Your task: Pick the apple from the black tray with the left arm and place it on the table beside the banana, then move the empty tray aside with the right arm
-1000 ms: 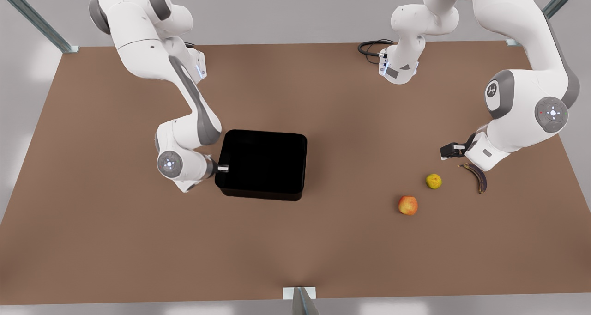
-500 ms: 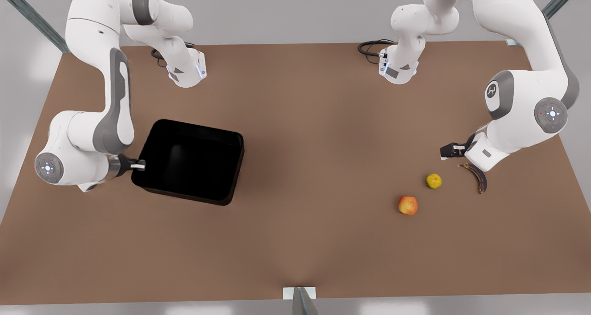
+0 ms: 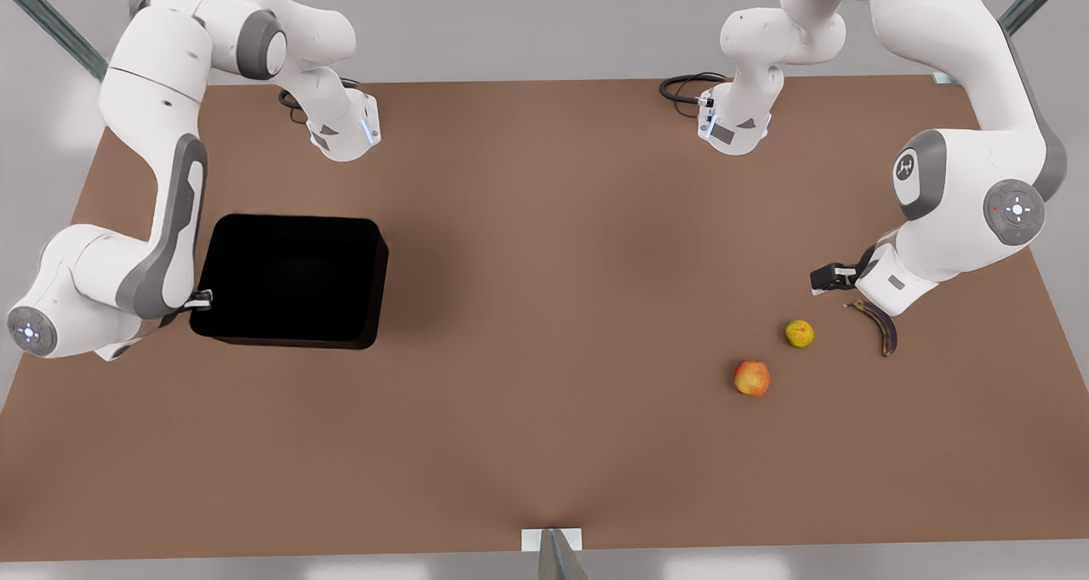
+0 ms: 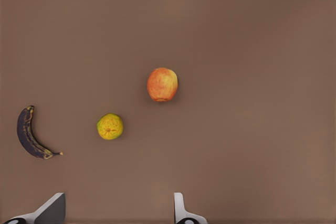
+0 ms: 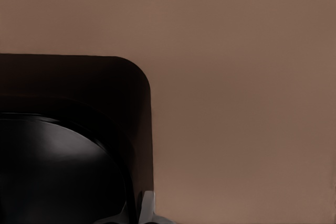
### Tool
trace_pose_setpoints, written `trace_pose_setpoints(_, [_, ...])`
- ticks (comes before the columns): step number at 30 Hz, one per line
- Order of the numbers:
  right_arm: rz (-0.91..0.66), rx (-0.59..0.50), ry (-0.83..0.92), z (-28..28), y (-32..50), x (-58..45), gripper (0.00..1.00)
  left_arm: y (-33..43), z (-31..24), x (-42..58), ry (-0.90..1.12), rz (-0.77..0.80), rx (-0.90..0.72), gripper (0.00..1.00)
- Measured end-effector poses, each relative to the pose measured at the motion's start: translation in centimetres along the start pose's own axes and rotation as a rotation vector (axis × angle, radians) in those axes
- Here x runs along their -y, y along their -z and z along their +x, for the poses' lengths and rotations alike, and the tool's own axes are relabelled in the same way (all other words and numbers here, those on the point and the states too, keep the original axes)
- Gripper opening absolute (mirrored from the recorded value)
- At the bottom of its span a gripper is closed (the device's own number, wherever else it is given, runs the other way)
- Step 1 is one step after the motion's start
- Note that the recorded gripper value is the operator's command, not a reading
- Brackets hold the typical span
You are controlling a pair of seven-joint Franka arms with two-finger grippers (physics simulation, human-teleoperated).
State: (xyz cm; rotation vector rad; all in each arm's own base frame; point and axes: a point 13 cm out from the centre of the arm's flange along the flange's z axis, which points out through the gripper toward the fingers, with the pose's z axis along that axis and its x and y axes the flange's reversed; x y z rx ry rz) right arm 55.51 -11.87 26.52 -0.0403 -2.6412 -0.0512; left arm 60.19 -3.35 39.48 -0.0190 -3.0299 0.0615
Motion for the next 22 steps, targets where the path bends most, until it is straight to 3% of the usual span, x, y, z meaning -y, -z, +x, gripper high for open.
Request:
trace_pose_setpoints(5, [0.025,0.001,0.06,-2.7,-2.8,1.3,0.11,0.2,-0.1,-0.1,-0.006,-0.018,0.004,1.0])
trace_pose_setpoints(7, [0.031,0.012,0.086,-3.1,-2.9,1.5,0.38,0.0,-0.2,0.0,-0.019,-0.037,0.003,1.0])
trace_pose_setpoints(8, [0.035,0.018,0.098,-3.3,-2.8,1.5,0.82,0.4,-0.5,-0.1,-0.023,-0.038,0.01,1.0])
trace_pose_setpoints(9, [0.039,0.024,0.109,-3.4,-2.7,1.6,1.0,0.5,-0.7,-0.2,-0.024,-0.032,0.014,1.0])
trace_pose_setpoints(12, [0.049,0.09,0.155,-3.3,0.6,1.0,1.0,0.4,-1.0,-0.3,-0.028,-0.023,0.016,1.0])
trace_pose_setpoints(17, [0.009,0.37,0.404,-0.3,17.1,-10.0,1.0,0.1,-1.2,-0.4,-0.041,-0.025,0.015,1.0])
trace_pose_setpoints(19, [0.05,0.382,0.506,1.5,19.2,-13.9,1.0,0.1,-1.2,-0.4,-0.046,-0.026,0.015,1.0])
trace_pose_setpoints(22, [0.107,0.361,0.446,2.5,19.7,-11.5,1.0,0.1,-1.2,-0.3,-0.053,-0.027,0.015,1.0])
